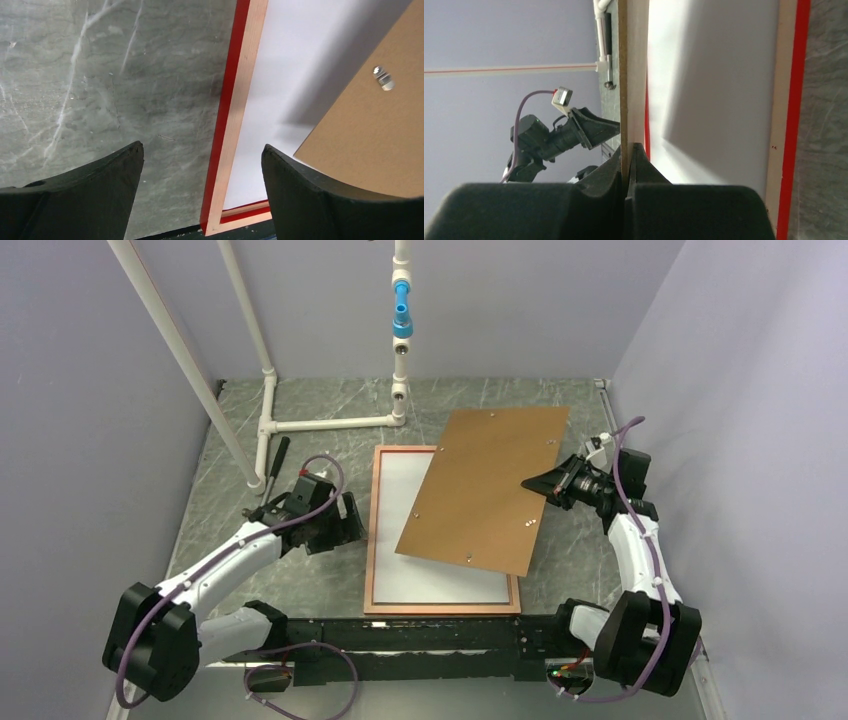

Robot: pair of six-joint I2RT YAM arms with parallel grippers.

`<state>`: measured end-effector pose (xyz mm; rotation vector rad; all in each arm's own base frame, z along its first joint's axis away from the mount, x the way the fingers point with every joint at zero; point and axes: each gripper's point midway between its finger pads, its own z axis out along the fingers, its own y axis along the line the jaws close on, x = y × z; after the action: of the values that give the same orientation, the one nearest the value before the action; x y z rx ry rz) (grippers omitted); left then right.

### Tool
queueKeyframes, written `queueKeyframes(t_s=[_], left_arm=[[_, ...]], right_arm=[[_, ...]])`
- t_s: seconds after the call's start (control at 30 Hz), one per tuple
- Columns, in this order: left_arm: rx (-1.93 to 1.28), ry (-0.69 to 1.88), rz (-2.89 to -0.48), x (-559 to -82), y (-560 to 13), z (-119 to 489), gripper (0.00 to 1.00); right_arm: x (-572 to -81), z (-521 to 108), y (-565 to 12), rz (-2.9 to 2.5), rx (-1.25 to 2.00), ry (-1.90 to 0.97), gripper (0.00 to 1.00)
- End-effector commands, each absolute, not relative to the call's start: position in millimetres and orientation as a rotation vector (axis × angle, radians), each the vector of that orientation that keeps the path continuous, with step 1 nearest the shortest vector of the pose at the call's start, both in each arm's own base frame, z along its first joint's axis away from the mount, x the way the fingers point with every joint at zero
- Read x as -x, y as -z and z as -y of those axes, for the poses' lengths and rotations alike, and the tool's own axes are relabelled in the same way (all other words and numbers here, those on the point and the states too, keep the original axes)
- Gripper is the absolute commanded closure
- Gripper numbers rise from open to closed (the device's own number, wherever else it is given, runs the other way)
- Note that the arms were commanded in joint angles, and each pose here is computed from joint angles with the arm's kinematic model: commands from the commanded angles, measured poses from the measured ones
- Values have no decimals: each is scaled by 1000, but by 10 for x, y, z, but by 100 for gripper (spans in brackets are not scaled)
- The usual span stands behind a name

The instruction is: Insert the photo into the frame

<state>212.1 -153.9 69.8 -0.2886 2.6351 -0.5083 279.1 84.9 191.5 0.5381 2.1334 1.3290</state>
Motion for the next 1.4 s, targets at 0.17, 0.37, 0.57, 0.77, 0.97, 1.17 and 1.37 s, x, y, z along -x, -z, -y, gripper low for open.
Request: queueKeyframes(t_s=[0.17, 0.37, 0.57, 0.77, 0.97, 1.17, 1.37], left_arm=[[311, 639, -2584, -2137, -789, 1391, 10], [314, 673, -2577, -2109, -802, 1353, 10], [266, 707, -2562, -2106, -844, 1391, 10], [253, 721, -2569, -2112, -824, 1415, 10], [253, 754, -2584, -2120, -745, 1467, 12], [262, 801, -2595, -2128, -683, 1535, 15], [279, 845, -2597, -2145, -632, 1599, 17]], right_arm=[[-2755, -1124, -2227, -2105, -286, -1461, 100], [-2707, -1228, -2226, -2102, -239, -1556, 100], [-2654, -1328, -2212, -2134, -178, -1597, 100], [-2632, -1451, -2147, -2172, -132, -1631, 100], [-2626, -1548, -2080, -2204, -99, -1625, 100], [-2649, -1605, -1978, -2236, -96, -1610, 100], [-2671, -1662, -1864, -2268, -99, -1606, 100]])
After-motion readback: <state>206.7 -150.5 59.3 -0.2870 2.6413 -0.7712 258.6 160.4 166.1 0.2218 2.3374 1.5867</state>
